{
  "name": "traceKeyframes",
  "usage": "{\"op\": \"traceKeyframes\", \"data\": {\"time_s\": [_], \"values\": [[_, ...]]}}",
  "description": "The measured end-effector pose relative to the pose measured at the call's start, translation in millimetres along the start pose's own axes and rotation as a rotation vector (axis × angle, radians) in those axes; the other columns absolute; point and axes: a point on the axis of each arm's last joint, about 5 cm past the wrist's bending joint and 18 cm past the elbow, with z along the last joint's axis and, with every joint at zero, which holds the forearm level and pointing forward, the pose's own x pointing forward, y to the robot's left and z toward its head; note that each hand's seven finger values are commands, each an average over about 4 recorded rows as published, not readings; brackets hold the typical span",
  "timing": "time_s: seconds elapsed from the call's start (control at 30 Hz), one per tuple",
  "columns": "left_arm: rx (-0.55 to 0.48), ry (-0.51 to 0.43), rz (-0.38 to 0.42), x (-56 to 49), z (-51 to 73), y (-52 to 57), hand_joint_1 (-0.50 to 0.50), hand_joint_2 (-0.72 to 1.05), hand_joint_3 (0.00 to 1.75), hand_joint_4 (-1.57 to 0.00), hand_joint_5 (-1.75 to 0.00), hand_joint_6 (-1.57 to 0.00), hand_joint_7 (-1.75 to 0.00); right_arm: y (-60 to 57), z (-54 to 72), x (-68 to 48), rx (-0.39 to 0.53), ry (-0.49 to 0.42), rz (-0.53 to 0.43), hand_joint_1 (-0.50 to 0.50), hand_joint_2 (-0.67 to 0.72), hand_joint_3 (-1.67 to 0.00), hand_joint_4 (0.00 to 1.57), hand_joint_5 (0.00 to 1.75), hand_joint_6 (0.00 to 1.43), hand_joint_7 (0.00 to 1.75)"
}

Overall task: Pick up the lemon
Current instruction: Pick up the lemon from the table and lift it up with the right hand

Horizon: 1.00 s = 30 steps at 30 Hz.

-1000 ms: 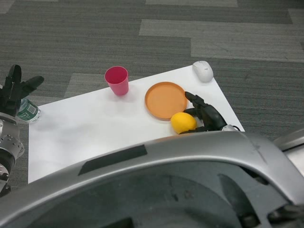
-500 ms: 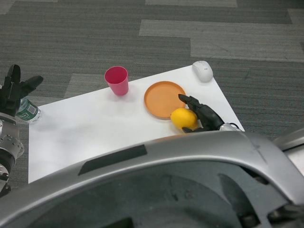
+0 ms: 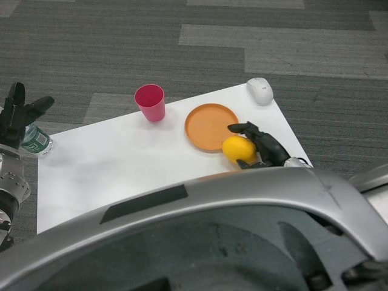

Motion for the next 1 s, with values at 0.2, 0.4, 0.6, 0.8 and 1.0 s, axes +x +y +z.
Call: {"op": "traceKeyframes", "data": {"time_s": [0.2, 0.4, 0.6, 0.8, 1.0], "values": [[0.001, 0.0, 0.001, -0.1, 0.2, 0.4, 0.5, 0.96, 0.09, 0.0, 0.0, 0.0, 0.0, -3.1, -2.0, -4.8, 0.021, -0.006, -0.05, -0.08, -0.59, -1.45, 0.0, 1.26, 0.0, 0.63], [0.001, 0.0, 0.001, -0.1, 0.2, 0.5, 0.5, 0.96, 0.02, 0.0, 0.0, 0.0, 0.0, -5.1, -3.2, -8.9, 0.037, -0.022, -0.081, -0.05, -0.6, -1.35, 0.0, 1.26, 0.0, 0.63], [0.001, 0.0, 0.002, -0.1, 0.2, 0.5, 0.5, 0.96, 0.09, 0.0, 0.0, 0.0, 0.0, -7.5, -0.7, -9.3, 0.038, -0.058, -0.089, -0.07, -0.6, -1.35, 0.0, 1.26, 0.0, 0.63], [0.001, 0.0, 0.002, -0.1, 0.2, 0.6, 0.5, 0.96, 0.09, 0.0, 0.0, 0.0, 0.0, -12.8, 10.6, -2.2, 0.036, -0.162, -0.123, -0.04, -0.6, -1.35, 0.0, 1.26, 0.0, 0.63], [0.002, 0.0, 0.003, -0.2, 0.3, 0.9, 0.5, 0.96, 0.09, 0.0, 0.0, 0.0, 0.0, -15.7, 29.8, 10.3, 0.005, -0.302, -0.13, -0.04, -0.6, -1.35, 0.0, 1.26, 0.0, 0.63]]}}
